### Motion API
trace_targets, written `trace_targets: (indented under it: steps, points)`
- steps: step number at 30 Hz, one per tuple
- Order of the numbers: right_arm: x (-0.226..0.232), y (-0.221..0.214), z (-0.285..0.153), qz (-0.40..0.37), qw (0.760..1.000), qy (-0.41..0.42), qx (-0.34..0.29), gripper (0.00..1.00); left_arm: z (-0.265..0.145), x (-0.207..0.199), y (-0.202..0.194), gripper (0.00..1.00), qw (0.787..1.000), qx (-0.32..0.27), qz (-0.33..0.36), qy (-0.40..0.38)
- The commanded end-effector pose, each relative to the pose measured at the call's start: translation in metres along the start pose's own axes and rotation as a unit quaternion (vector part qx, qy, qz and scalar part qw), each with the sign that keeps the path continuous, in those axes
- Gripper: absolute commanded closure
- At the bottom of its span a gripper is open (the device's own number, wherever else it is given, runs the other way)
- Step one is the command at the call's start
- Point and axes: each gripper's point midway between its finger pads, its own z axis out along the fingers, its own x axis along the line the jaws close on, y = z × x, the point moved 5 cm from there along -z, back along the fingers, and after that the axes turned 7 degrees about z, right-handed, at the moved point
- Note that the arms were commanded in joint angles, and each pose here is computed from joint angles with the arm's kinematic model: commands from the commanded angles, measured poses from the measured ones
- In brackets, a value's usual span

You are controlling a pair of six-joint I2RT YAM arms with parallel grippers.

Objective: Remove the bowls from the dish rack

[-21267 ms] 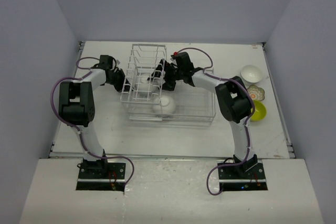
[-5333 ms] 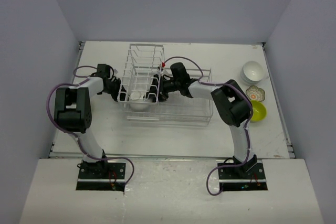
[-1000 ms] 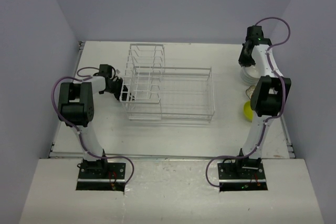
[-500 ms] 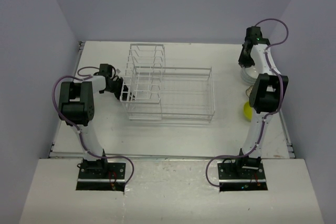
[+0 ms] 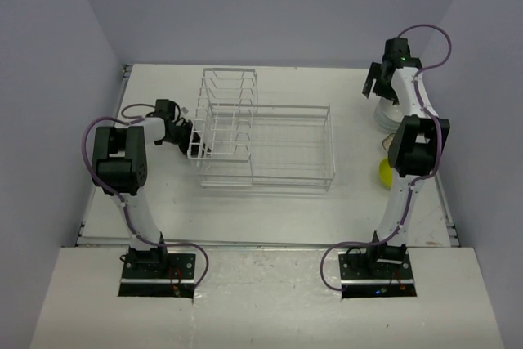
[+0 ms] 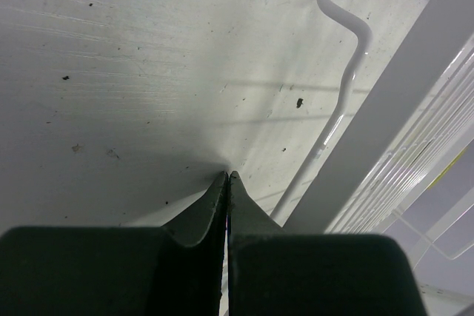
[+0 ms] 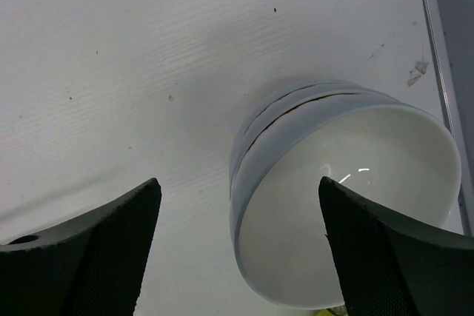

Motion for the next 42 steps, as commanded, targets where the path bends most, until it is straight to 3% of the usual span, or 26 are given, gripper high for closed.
trace_targets:
  steps: [1, 2, 5, 12, 22, 29, 30, 34, 35, 42]
  points:
    - [-0.004, 0.023, -0.049, 0.014, 0.998, 0.009, -0.058, 0.12, -0.001, -0.005, 0.001, 1.0, 1.0, 0.003, 0.012, -0.004]
    - [-0.005, 0.023, -0.054, 0.014, 0.998, 0.01, -0.062, 0.06, -0.002, -0.006, 0.001, 1.0, 1.0, 0.002, 0.014, -0.004]
    - [-0.002, 0.017, -0.068, 0.014, 0.998, 0.024, -0.063, 0.01, -0.003, -0.007, 0.001, 1.0, 1.0, 0.002, 0.016, -0.003]
    - [0.017, -0.008, -0.103, 0.001, 0.995, 0.074, -0.067, 0.01, -0.008, -0.011, 0.006, 1.0, 1.0, -0.014, 0.024, -0.001]
    - [0.039, -0.047, -0.165, -0.027, 0.984, 0.163, -0.067, 0.01, -0.033, 0.0, 0.03, 0.85, 0.998, -0.052, 0.018, 0.021]
    - [0.054, -0.077, -0.201, -0.027, 0.966, 0.251, -0.049, 0.01, -0.065, -0.006, 0.055, 0.67, 0.994, -0.101, 0.034, 0.026]
    - [0.057, -0.083, -0.204, -0.031, 0.963, 0.266, -0.04, 0.01, -0.075, -0.014, 0.062, 0.64, 0.991, -0.119, 0.049, 0.023]
    - [0.057, -0.095, -0.225, -0.046, 0.954, 0.295, -0.041, 0.01, -0.134, -0.05, 0.082, 0.39, 0.964, -0.233, 0.121, 0.031]
    - [0.056, -0.101, -0.224, -0.046, 0.953, 0.297, -0.036, 0.01, -0.148, -0.055, 0.085, 0.37, 0.957, -0.253, 0.133, 0.047]
    - [0.044, -0.122, -0.247, -0.036, 0.941, 0.333, -0.048, 0.01, -0.179, -0.06, 0.058, 0.2, 0.939, -0.28, 0.187, 0.067]
